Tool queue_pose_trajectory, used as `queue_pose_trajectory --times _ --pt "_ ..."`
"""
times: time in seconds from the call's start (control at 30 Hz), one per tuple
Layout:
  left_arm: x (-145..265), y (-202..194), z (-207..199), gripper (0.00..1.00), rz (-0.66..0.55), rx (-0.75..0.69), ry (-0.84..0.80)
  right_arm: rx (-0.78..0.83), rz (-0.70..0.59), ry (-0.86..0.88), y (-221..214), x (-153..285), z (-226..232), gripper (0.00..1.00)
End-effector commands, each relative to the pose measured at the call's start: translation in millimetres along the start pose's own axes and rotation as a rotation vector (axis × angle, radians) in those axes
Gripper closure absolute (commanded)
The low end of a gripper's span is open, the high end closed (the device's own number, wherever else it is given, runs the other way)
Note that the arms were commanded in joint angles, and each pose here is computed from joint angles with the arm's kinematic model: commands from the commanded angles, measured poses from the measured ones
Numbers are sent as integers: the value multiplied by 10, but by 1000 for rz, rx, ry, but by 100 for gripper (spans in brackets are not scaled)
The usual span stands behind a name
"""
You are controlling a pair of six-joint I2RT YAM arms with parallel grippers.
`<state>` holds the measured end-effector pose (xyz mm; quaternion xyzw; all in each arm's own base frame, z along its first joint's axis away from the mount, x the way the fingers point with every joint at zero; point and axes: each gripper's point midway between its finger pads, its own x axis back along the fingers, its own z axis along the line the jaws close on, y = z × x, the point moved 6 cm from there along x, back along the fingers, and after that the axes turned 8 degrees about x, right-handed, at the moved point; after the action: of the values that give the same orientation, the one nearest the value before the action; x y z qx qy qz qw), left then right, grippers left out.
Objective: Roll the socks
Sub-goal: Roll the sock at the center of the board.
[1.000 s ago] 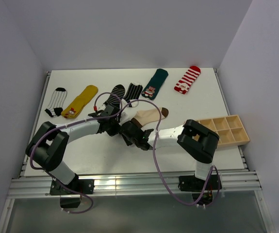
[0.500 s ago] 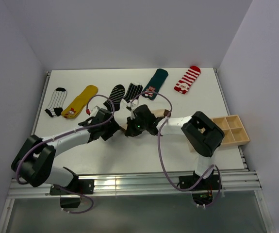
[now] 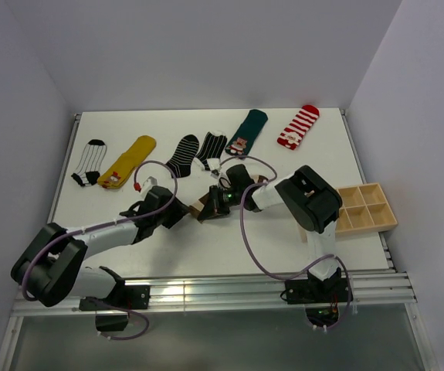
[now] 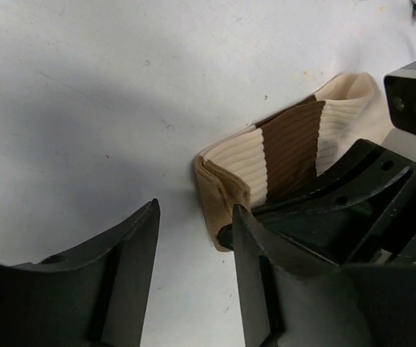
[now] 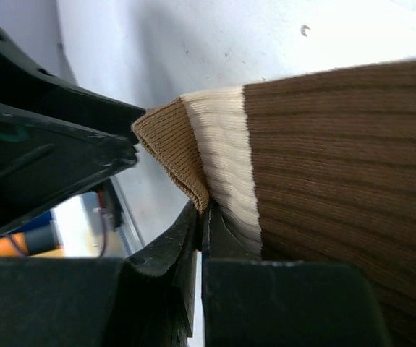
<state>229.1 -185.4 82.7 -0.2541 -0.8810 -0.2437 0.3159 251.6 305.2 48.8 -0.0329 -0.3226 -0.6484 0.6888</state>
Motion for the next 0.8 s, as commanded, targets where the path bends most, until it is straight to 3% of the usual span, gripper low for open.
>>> queue_pose_trajectory --times 0.0,0.1,0.43,0.57,0.77 --pt "-69 -40 -74 51 14 -9 -62 -96 12 62 -54 16 -35 100" --pt "-128 -52 -35 57 13 -16 -47 -133 19 61 -69 18 -109 100" --pt "-339 -110 92 60 30 -44 24 -179 43 62 -94 3 -199 100" --pt "-391 -129 170 64 34 -41 83 -153 46 7 -69 25 -217 89" --pt "-437 -176 268 85 44 -45 151 -84 31 -61 0 106 -157 65"
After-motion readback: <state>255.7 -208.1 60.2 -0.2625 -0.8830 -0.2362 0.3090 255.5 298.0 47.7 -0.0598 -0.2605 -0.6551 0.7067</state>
